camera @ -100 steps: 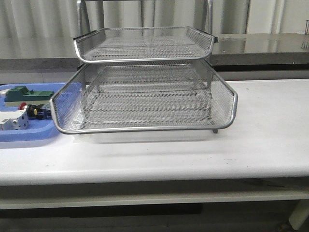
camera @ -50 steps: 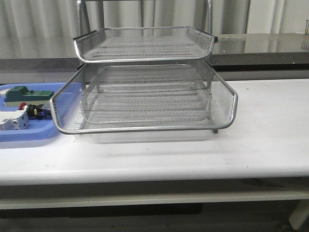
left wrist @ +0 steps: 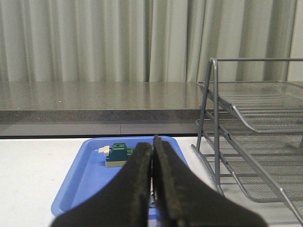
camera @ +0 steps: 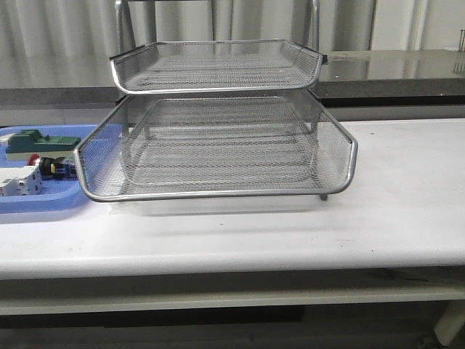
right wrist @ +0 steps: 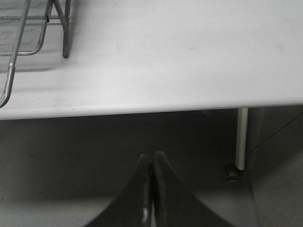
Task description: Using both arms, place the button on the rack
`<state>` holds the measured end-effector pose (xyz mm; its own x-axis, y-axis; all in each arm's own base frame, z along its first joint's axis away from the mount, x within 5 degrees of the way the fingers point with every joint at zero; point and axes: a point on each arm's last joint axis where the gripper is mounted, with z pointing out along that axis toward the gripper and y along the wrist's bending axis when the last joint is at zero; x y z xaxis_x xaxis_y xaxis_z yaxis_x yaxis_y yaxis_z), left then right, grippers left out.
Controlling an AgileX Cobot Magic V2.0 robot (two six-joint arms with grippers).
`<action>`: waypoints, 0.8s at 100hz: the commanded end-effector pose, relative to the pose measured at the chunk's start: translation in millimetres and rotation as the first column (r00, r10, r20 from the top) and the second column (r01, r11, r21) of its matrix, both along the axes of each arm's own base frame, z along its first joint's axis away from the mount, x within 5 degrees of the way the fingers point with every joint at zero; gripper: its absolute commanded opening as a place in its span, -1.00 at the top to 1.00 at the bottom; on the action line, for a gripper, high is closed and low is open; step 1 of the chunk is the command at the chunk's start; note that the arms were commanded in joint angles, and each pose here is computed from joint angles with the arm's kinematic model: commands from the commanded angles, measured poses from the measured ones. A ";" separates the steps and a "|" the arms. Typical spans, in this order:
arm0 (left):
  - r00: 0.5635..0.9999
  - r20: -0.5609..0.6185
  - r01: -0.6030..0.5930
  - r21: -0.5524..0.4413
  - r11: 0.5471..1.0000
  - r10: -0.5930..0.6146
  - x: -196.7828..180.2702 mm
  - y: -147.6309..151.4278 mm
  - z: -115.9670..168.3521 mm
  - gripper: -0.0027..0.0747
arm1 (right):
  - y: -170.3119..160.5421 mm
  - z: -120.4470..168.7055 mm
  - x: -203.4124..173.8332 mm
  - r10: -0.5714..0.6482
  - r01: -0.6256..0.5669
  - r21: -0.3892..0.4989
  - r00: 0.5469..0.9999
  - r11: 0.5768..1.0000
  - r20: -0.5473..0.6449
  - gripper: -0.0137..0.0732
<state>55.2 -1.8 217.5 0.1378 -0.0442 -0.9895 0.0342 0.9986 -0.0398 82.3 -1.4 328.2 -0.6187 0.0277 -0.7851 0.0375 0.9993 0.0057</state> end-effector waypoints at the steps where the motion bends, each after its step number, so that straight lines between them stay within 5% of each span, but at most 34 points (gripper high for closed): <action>1: 0.995 0.100 0.015 -0.048 0.999 -0.011 -3.5 -0.3 13.2 0.92 | -1.1 12.0 2.8 -0.002 0.003 -0.013 0.997 1.000 0.082 0.84; 34: 0.984 -0.178 -0.020 -0.065 0.998 0.008 25.3 1.0 81.7 0.92 | -1.1 12.0 2.8 -0.002 0.003 -0.013 0.997 1.000 0.082 0.84; 60: 0.876 -0.481 -0.039 0.010 0.999 0.039 85.0 1.6 144.6 0.92 | -1.1 12.0 2.8 -0.002 0.003 -0.013 0.997 1.000 0.082 0.84; 80: 0.792 -0.608 -0.029 0.050 0.998 0.054 144.0 1.1 172.1 0.92 | -0.8 12.0 2.8 0.001 0.000 -0.013 0.997 1.000 0.082 0.84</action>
<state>178.3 0.1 367.4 -0.5245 -0.0256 -0.8511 -0.0352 0.9993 -0.0084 82.1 -1.4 328.0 -0.6205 0.0278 -0.7837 0.0378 0.9993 0.0055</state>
